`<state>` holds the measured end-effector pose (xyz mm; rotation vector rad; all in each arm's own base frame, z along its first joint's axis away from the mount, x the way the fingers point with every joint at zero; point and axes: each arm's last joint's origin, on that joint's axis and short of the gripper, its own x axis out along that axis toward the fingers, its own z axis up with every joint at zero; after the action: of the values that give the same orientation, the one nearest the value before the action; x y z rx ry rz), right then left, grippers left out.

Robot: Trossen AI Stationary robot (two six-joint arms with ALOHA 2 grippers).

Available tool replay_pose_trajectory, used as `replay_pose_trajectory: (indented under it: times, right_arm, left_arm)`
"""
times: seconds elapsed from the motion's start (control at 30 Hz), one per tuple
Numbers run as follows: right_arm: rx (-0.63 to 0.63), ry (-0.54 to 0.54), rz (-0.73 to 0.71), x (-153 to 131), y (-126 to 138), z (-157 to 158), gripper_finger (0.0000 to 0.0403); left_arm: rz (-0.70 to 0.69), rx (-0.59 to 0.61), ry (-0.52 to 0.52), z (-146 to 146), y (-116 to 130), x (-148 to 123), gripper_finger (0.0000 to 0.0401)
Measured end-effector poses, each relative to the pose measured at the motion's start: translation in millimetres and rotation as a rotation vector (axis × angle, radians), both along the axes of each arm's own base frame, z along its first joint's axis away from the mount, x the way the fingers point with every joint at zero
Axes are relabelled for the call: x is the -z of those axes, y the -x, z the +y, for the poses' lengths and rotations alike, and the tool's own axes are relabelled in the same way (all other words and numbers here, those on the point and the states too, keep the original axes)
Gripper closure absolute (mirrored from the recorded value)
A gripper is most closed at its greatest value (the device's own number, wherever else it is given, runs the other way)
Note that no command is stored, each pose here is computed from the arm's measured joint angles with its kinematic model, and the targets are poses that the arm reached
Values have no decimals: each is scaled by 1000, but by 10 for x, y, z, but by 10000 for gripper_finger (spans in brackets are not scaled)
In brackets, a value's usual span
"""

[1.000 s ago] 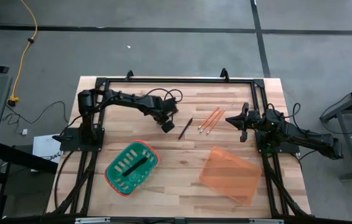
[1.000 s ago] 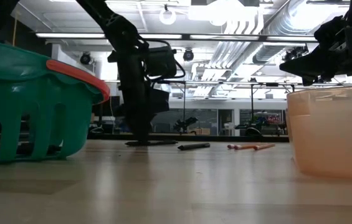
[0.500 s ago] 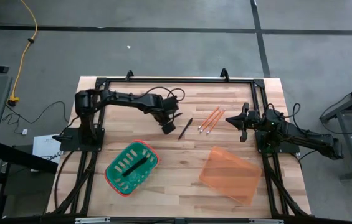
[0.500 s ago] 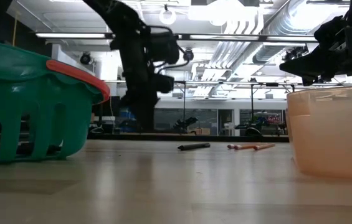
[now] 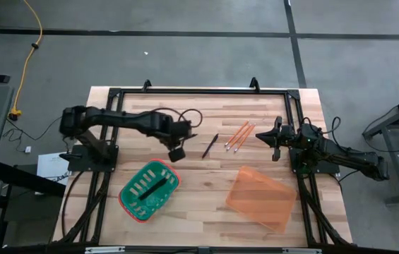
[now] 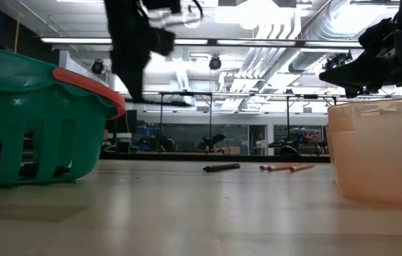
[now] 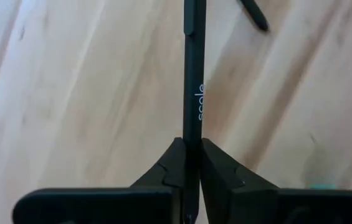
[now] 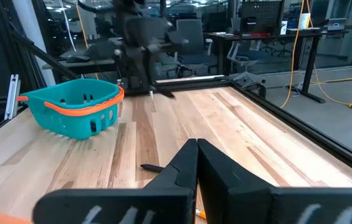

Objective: Sort pens & pencils
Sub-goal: Put the top black ballpen into the blue bin

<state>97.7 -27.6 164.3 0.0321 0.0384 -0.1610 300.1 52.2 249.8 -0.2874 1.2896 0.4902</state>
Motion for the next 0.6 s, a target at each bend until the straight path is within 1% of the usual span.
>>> replay_pose_trajectory:
  times: [0.23, 0.43, 0.6]
  right_arm:
    - [0, 0, 0, -1, 0, 0, 402]
    - [0, 0, 0, 0, 0, 0, 402]
    - [0, 0, 0, 0, 0, 0, 402]
  left_arm:
    - [-13, -30, -38, -454, 270, -291, 387]
    - [34, -51, -94, -898, 513, -375, 384]
    - [12, -59, -84, -1281, 644, -381, 383]
